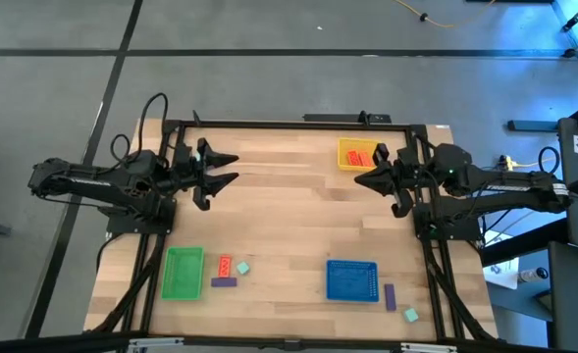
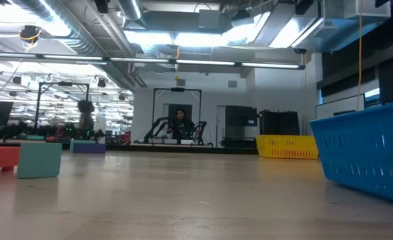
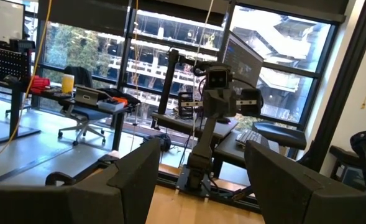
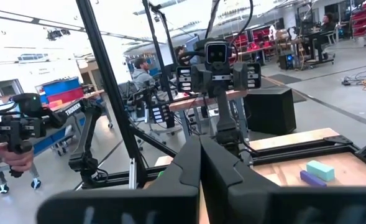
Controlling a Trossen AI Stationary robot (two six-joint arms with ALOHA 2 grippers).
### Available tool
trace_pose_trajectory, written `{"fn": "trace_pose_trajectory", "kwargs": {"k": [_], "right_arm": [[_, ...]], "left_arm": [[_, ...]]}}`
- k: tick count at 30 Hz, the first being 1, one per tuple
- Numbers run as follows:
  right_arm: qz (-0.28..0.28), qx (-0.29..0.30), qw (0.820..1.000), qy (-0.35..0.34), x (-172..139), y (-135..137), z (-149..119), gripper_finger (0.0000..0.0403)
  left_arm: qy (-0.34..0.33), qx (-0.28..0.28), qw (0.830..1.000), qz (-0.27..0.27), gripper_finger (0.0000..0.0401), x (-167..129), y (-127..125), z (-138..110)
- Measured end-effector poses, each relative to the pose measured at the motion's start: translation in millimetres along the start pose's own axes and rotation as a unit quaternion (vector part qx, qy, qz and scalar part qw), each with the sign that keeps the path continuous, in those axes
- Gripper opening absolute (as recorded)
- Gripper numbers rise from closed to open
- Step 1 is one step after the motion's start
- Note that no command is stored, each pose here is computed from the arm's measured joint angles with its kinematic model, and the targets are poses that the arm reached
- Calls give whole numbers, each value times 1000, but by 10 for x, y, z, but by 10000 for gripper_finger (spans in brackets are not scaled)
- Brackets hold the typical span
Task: Sort & place blocks by color
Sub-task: Put the orange gamepiece into the yellow bin
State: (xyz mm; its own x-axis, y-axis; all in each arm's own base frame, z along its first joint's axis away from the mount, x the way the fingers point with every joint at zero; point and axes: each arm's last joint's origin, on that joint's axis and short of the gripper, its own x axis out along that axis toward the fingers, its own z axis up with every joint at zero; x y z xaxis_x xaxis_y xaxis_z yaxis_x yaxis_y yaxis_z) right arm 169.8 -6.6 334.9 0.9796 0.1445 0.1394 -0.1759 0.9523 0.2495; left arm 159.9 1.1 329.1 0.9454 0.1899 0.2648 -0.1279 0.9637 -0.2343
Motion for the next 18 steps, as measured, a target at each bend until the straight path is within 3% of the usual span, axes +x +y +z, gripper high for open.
{"fn": "trace_pose_trajectory", "kwargs": {"k": [7,11,14,18], "right_arm": [[0,1,1000,2,0,-1,-3,1],[-2,2,1000,7,1,-4,-13,1],[-2,2,1000,7,1,-4,-14,1],[-3,2,1000,9,1,-6,-18,1]], "left_arm": [[21,-96,995,21,227,42,12,-76],[100,-157,981,46,227,130,-23,-151],[210,-172,959,83,227,218,-98,-195],[364,-179,901,150,227,337,-240,-309]]}}
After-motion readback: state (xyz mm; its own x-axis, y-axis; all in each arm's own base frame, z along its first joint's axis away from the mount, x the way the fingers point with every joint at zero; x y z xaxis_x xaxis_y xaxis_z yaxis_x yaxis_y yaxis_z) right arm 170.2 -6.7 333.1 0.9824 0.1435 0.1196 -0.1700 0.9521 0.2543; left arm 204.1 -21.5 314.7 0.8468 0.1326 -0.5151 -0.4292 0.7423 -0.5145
